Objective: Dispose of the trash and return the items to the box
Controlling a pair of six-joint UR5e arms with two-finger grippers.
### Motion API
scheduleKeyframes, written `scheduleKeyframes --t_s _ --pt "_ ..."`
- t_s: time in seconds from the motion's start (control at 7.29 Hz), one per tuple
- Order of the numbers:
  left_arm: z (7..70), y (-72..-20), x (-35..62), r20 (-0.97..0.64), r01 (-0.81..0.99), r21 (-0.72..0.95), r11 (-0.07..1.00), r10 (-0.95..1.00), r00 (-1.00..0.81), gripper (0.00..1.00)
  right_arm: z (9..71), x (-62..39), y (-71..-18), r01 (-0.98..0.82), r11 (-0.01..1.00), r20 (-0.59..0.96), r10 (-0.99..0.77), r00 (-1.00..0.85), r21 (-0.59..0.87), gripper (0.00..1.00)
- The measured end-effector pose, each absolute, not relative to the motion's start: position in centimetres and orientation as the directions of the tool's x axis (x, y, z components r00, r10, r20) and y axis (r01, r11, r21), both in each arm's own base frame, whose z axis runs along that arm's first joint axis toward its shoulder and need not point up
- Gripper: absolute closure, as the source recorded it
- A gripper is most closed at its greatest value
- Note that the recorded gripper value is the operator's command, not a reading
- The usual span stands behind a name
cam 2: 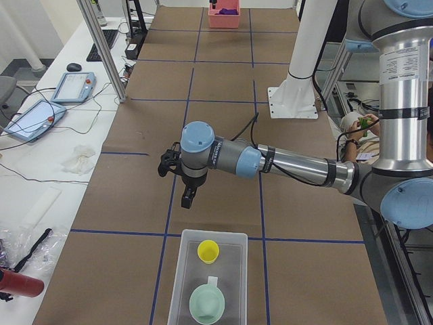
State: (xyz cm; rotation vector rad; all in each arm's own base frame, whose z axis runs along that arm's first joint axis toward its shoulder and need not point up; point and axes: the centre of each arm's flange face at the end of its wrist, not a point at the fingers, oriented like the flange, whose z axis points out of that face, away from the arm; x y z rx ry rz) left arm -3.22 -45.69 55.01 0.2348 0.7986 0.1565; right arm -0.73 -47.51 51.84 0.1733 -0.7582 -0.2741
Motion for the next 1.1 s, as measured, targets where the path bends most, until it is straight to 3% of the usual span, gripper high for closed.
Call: scheduleKeyframes --t_s 1.1 --pt "55.3 -45.7 -3.2 -0.686 -0.051 0.264 0.963 0.224 0.693 0.00 50.7 0.9 -48.3 0.205 0.948 0.644 -0.316 0.697 0.244 0.00"
